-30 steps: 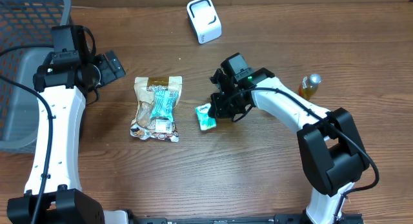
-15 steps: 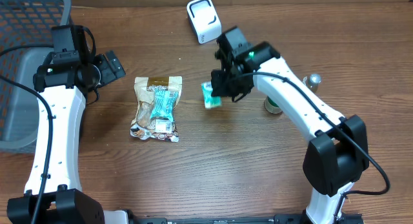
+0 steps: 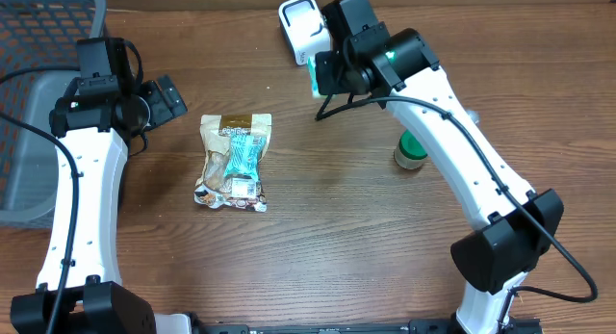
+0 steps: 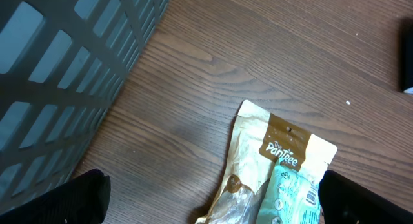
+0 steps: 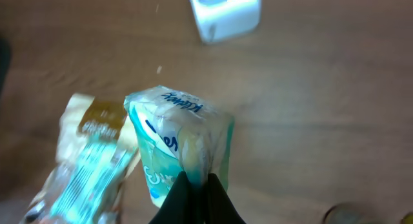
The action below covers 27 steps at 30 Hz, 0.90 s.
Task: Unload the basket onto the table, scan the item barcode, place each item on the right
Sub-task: 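Carry the tissue pack to the white scanner and hold it there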
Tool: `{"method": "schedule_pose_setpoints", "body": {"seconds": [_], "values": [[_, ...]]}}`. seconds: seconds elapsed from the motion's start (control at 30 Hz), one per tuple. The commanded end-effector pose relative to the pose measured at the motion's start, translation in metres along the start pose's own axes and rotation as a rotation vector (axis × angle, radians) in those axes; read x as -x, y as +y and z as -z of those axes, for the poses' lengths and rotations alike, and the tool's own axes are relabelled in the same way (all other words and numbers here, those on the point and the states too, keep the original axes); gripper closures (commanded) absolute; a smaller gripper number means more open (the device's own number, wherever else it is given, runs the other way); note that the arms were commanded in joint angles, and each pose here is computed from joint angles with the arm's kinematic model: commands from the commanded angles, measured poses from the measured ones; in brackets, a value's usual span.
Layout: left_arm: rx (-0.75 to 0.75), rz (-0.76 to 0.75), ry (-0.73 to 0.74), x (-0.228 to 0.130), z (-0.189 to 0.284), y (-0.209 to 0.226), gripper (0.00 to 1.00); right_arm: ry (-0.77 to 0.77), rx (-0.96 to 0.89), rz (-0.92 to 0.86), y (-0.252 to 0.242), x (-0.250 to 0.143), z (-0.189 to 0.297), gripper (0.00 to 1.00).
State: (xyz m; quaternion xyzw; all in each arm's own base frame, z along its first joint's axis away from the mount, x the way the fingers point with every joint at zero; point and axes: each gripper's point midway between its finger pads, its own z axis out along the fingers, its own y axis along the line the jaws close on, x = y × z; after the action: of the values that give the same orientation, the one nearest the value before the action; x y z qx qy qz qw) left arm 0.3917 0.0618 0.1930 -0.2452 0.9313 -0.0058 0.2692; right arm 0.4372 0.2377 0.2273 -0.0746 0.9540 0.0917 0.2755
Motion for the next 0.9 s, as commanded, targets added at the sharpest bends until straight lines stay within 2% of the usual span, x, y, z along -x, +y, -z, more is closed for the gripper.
{"method": "schedule_pose_setpoints", "body": {"seconds": [0.0, 0.2, 0.37, 0.53, 0.87], "values": [[0.007, 0.004, -0.010, 0.004, 0.000, 0.003, 0.01, -0.176, -0.138, 0.093, -0.005, 0.034, 0.021, 0.96], [0.007, 0.004, -0.010, 0.004, 0.000, 0.003, 0.00, -0.355, -0.271, 0.192, -0.003, 0.069, 0.037, 0.96], [0.007, 0.004, -0.010, 0.004, 0.000, 0.003, 0.01, -0.446, -0.298, 0.286, 0.005, 0.093, 0.040, 0.96], [0.007, 0.004, -0.010, 0.004, 0.000, 0.003, 0.00, -0.475, -0.353, 0.346, 0.005, 0.104, 0.021, 0.96], [0.007, 0.004, -0.010, 0.004, 0.000, 0.003, 0.00, -0.428, -0.484, 0.545, 0.002, 0.105, -0.047, 0.96]]}}
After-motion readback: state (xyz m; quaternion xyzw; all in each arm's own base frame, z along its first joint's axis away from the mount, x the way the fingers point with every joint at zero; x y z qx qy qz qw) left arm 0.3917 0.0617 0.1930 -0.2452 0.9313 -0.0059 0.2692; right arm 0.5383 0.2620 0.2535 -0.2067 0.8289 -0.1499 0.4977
